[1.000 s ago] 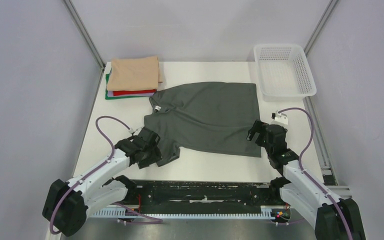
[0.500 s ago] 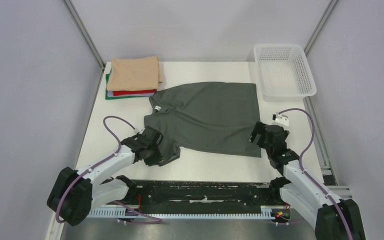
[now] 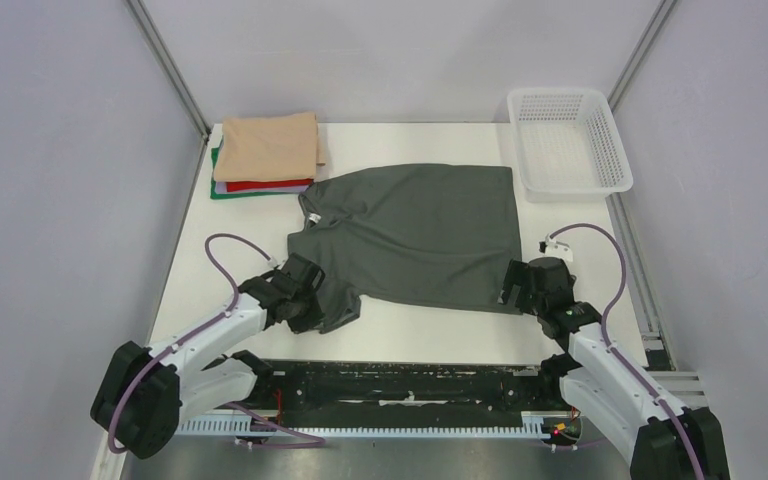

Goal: Fold and stack the t-shirts
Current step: Flatten out the tshirt

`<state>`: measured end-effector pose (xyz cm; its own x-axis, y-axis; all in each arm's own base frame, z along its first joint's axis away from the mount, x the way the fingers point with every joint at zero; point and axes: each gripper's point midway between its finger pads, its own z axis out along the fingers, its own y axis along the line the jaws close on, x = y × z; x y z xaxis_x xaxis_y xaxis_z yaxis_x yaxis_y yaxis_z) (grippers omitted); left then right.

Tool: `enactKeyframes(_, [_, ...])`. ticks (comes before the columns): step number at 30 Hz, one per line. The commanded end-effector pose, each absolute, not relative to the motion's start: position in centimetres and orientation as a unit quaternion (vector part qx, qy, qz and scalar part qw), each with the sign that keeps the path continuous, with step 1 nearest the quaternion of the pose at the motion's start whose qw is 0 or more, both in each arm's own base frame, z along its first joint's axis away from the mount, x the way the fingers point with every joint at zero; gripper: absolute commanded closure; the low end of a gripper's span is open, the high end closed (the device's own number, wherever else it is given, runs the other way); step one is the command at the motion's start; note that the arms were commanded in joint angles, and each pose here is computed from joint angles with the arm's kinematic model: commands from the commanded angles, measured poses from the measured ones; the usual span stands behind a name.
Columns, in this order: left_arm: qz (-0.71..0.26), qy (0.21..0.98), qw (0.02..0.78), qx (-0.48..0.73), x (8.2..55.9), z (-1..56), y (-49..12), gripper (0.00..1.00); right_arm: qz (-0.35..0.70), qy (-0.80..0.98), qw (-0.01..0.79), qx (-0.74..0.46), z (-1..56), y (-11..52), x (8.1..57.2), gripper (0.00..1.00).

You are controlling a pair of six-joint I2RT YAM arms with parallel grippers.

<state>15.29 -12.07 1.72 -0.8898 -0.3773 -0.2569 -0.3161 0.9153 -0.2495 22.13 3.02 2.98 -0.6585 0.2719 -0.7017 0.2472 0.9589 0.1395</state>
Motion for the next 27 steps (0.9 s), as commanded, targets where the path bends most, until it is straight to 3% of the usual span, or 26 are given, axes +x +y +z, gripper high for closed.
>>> enactKeyframes(1, [-0.094, 0.970, 0.156, -0.161, 14.9, 1.9, -11.6, 0.98, 0.050, 0.927, 0.353, 0.117, 3.3, 4.5, 21.2, 0.02])
enactKeyframes(5, [-0.094, 0.970, 0.161, -0.157, 15.0, 1.9, -11.5, 0.98, 0.069, 0.930, 0.338, 0.127, 2.6, 5.3, 20.8, 0.10])
enactKeyframes(11, [-0.097, 0.969, 0.167, -0.157, 15.0, 2.1, -11.4, 0.98, 0.063, 0.929, 0.334, 0.149, 2.5, 5.1, 20.8, 0.35])
enactKeyframes(18, [-0.098, 0.965, 0.177, -0.168, 15.0, 2.1, -11.2, 0.98, 0.038, 0.946, 0.292, 0.134, 2.3, 4.9, 18.9, 0.37])
enactKeyframes(27, [-0.094, 0.964, 0.183, -0.167, 15.1, 2.3, -11.0, 0.98, 0.030, 0.951, 0.278, 0.129, 1.5, 5.3, 18.1, 0.49])
